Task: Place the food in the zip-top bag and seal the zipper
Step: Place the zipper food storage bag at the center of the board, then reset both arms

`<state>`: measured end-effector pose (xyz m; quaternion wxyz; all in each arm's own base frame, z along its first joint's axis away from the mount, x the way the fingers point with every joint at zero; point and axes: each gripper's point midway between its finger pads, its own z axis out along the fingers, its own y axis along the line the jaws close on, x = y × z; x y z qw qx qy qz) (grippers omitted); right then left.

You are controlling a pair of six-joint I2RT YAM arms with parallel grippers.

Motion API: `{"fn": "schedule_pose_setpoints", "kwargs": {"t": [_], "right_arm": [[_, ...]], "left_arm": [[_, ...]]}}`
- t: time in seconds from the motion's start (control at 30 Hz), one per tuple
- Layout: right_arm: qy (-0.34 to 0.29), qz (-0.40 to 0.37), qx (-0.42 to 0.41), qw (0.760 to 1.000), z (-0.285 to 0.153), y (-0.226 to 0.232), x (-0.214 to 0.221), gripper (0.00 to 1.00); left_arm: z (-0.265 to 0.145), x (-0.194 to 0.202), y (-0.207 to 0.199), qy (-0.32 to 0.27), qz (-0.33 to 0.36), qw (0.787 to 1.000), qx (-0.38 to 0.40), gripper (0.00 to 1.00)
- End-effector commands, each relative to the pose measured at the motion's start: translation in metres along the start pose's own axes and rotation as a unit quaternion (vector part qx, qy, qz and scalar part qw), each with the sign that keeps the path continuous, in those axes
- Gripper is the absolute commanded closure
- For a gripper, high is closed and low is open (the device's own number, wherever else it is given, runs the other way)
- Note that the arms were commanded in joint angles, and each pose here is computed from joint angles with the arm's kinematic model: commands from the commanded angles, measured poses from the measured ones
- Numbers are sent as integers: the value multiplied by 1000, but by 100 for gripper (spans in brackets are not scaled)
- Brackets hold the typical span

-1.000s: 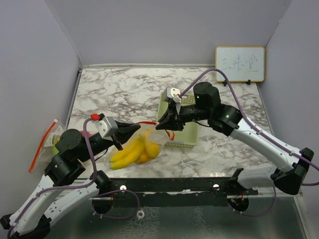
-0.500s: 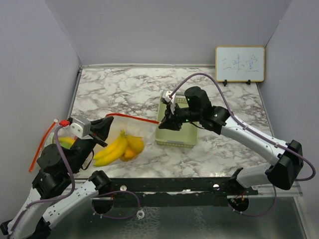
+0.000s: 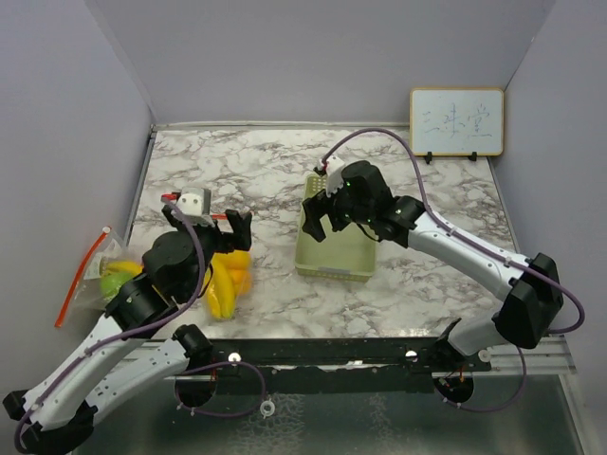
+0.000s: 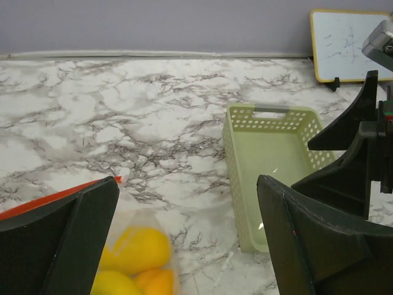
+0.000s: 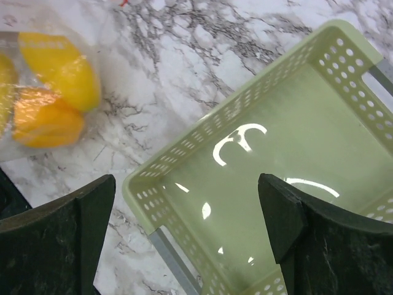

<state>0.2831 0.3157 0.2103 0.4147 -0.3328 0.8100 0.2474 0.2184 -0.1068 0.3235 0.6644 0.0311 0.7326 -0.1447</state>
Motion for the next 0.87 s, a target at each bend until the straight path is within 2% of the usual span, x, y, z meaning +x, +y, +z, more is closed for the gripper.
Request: {"fn": "schedule_pose_setpoints", "kwargs": {"t": [0.0,0.13,0.2,0.47,0.67,0.83], "right_arm": [[-6,53,81,995,12,-27,-9,0],[1,65,95,993,16,-31,-2,0],[-4,70,103,992,13,-34,-4,0],[-9,80,112,990,1,-40,-3,0],[-6,85,108,990,2,-41,2,0],[-2,89,107,990,4,-42,4,0]], "left_arm": [[16,-1,0,29,-30,998,-49,1],[32,19,2,115,-16,986,-118,1],[38,27,4,136,-15,979,-150,1],[50,38,18,136,-45,958,-248,1],[53,39,20,144,-38,950,-274,1],[56,42,22,142,-18,952,-269,1]]}}
